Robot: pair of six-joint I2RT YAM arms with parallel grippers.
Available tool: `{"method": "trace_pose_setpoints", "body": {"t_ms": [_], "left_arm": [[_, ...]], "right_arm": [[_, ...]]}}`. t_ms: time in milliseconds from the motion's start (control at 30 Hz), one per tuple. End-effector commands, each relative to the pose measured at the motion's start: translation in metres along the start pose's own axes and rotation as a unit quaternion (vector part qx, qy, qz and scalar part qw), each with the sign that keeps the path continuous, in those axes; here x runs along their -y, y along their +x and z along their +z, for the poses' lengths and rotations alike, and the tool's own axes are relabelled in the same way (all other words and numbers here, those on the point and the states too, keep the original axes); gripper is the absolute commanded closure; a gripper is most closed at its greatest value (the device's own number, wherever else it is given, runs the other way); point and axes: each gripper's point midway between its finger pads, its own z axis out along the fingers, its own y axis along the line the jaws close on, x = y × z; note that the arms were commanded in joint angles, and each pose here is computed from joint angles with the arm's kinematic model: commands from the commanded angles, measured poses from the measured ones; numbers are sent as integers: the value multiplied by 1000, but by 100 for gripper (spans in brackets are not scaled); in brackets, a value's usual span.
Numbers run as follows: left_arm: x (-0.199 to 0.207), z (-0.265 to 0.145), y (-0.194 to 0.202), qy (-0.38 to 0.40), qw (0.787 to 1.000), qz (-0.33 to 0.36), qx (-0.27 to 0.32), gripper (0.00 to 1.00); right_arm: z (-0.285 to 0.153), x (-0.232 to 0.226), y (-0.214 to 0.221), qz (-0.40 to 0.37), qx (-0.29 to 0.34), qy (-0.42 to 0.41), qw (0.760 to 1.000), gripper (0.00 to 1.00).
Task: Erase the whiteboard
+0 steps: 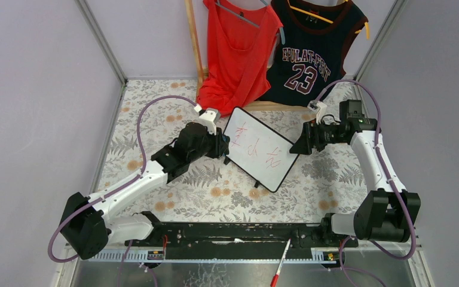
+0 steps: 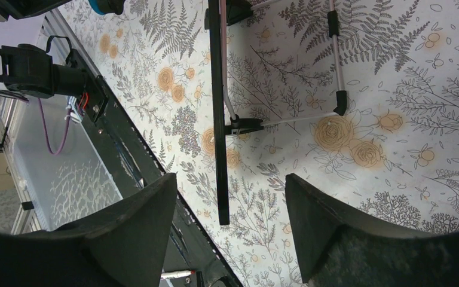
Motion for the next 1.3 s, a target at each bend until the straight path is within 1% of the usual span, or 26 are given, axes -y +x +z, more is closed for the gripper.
{"method": "trace_pose_setpoints", "body": {"t_ms": [0,133,333,433,533,633,767,867,1100,1167,1267], "left_arm": [[6,3,-18,8,999,-4,40,100],[7,6,-18,9,999,-3,41,100],[8,15,-19,12,999,-2,42,100],[10,21,-20,14,999,-1,43,100],[11,26,-22,16,999,0,43,100],[14,29,-26,20,999,2,45,100],[17,30,-32,24,998,5,53,100],[18,33,-36,25,998,9,55,100],[24,40,-47,32,998,21,58,100],[24,43,-50,31,997,26,58,100],[23,50,-53,24,997,37,56,100]], "right_arm": [[7,-2,-5,-6,3,-5,1000,28],[10,-2,-3,-5,0,-6,1000,34],[17,-4,3,-2,-12,-10,1000,37],[18,-4,5,-1,-15,-9,1000,42],[19,-4,7,0,-17,-9,1000,51],[20,-3,8,1,-19,-8,1000,58],[20,-3,9,0,-19,-7,1000,72],[20,-2,9,0,-19,-7,1000,76],[20,-2,9,-1,-20,-5,1000,91],[20,-2,9,-2,-21,-5,1000,100],[19,-3,9,-6,-20,-6,1000,100]]}}
